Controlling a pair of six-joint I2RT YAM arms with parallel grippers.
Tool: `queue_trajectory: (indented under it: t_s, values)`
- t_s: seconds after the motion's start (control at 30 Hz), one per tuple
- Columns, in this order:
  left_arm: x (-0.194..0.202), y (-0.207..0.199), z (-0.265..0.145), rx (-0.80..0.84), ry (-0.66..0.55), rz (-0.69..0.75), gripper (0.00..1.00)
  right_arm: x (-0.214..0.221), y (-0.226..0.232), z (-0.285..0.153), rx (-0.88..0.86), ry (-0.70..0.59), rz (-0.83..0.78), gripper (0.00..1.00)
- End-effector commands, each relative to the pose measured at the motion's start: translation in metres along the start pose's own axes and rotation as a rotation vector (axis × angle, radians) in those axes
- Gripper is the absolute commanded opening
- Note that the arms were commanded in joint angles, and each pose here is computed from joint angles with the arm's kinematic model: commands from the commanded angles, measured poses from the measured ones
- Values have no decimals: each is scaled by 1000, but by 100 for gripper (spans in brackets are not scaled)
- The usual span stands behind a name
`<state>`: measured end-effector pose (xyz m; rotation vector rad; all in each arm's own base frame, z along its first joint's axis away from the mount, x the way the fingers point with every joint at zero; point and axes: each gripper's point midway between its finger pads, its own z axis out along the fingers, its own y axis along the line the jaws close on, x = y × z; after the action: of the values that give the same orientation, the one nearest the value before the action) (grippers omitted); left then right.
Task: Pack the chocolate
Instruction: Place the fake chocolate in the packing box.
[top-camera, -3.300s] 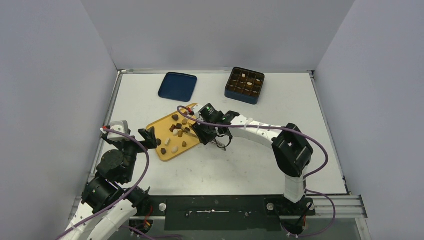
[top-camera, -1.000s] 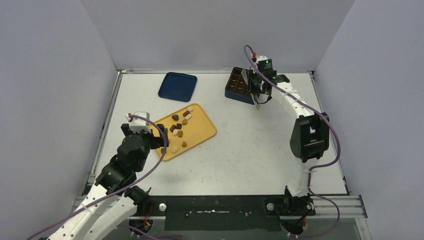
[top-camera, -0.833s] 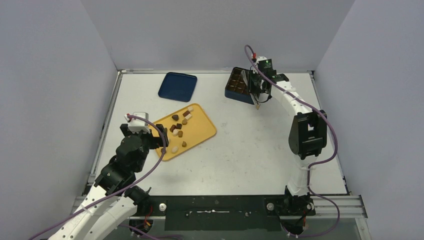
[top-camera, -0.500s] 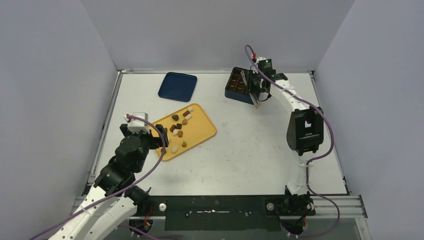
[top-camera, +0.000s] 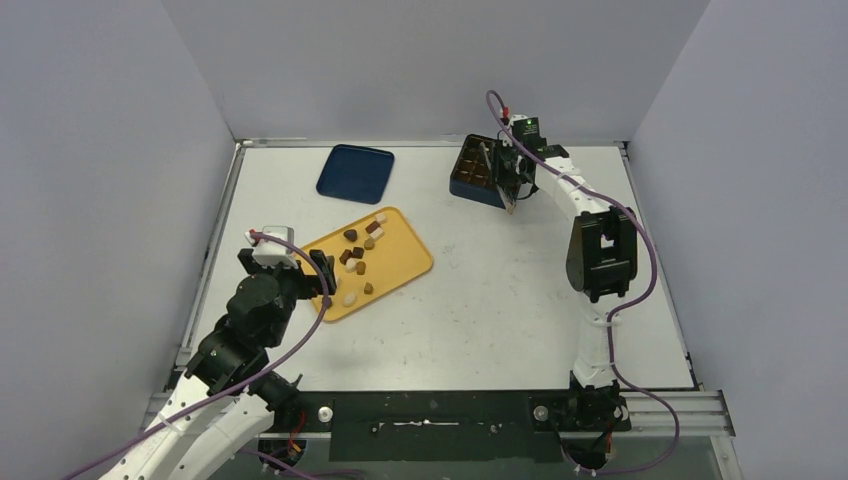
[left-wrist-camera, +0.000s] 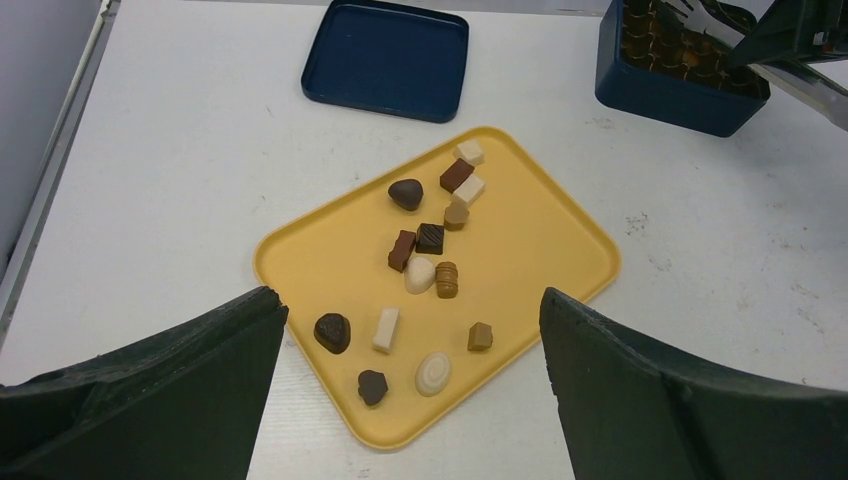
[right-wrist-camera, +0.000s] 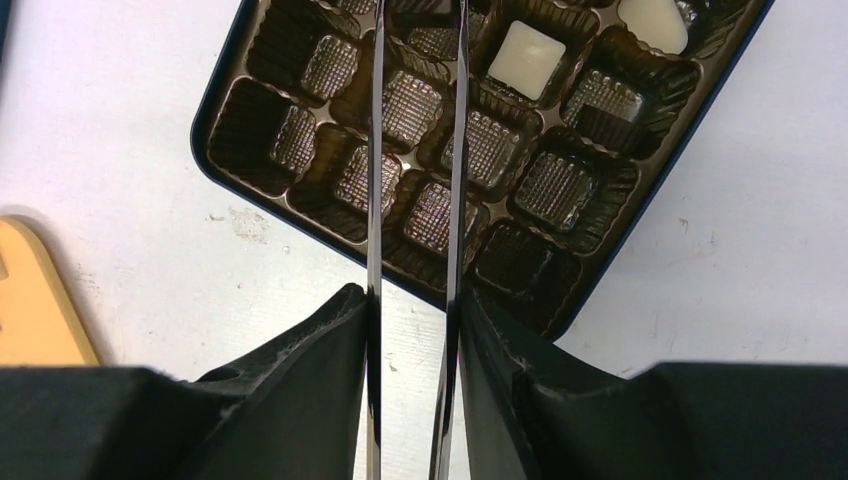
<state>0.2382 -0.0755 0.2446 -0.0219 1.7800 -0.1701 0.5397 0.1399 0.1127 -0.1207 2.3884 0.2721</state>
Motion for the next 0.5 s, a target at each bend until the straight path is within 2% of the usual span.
queue_trajectory:
  t_s: [0.0,0.2,0.47]
  values:
    - [-17,-4,-1,21,-59,-23,97,-26,-4,-2,23,-71,-4,36]
    - [-17,-5,-1,25,-57,-22,97,-29,-9,-11,57,-73,-3,42]
    - [-21,-8,-3,47,-65,-37,97,-39,-1,-34,37,-85,-8,42]
